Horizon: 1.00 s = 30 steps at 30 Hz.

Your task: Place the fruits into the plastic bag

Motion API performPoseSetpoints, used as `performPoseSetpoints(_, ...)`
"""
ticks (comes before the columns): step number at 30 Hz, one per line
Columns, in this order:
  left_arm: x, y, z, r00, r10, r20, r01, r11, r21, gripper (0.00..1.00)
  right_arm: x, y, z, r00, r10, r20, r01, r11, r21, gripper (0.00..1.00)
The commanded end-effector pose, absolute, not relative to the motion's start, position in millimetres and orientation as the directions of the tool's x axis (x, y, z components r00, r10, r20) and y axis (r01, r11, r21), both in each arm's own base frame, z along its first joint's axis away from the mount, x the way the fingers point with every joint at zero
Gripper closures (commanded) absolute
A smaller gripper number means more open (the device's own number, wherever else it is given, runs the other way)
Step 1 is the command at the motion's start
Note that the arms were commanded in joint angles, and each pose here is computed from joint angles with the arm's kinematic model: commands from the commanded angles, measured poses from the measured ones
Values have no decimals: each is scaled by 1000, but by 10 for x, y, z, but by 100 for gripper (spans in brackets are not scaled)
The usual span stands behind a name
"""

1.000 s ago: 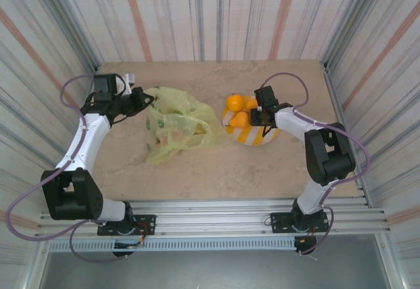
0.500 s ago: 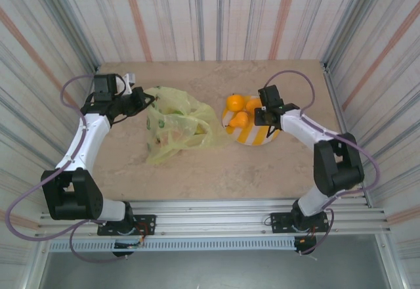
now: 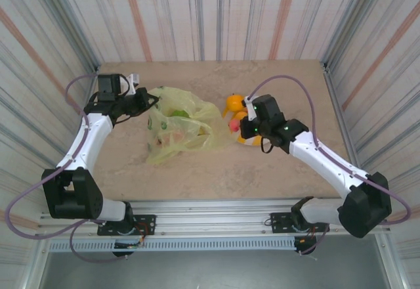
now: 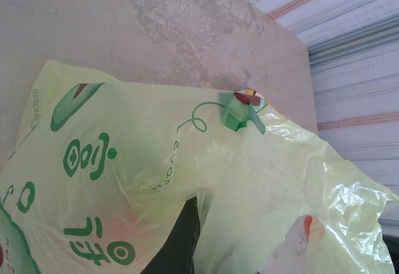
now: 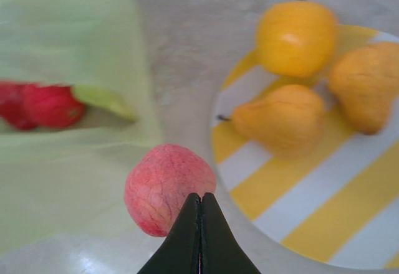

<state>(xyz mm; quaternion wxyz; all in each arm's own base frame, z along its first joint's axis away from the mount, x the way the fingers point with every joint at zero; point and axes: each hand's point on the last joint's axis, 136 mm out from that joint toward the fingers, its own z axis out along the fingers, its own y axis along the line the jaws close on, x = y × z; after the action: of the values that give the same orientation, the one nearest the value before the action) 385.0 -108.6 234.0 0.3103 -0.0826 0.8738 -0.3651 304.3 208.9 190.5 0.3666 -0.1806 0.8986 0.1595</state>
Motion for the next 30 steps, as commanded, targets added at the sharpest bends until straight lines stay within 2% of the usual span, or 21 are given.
performPoseSetpoints(1,3833,-1123,2314,-802,-358,-478,93,715,-693,100,2812,2321,1942,-632,-287,-720,-555,816,162,100)
performPoseSetpoints(7,3824,-1146,2317,-805,-354,-475,97,712,-696,100,2882,2689,1862,-616,-300,-728,-588,791,171,100)
performPoseSetpoints(13,3809,-1180,2336,-807,-347,-477,108,707,-699,100,3248,3073,1893,-587,-222,-779,-526,835,159,100)
performPoseSetpoints(19,3796,-1205,2353,-808,-343,-479,115,705,-700,100,3348,3630,1864,-605,-95,-791,-530,789,311,100)
performPoseSetpoints(25,3789,-1215,2375,-806,-342,-483,120,704,-700,100,3408,4101,1672,-623,-65,-780,-522,777,353,98)
performPoseSetpoints(30,3787,-1222,2369,-807,-342,-481,120,703,-701,100,3494,4294,1497,-650,-69,-757,-511,777,368,96)
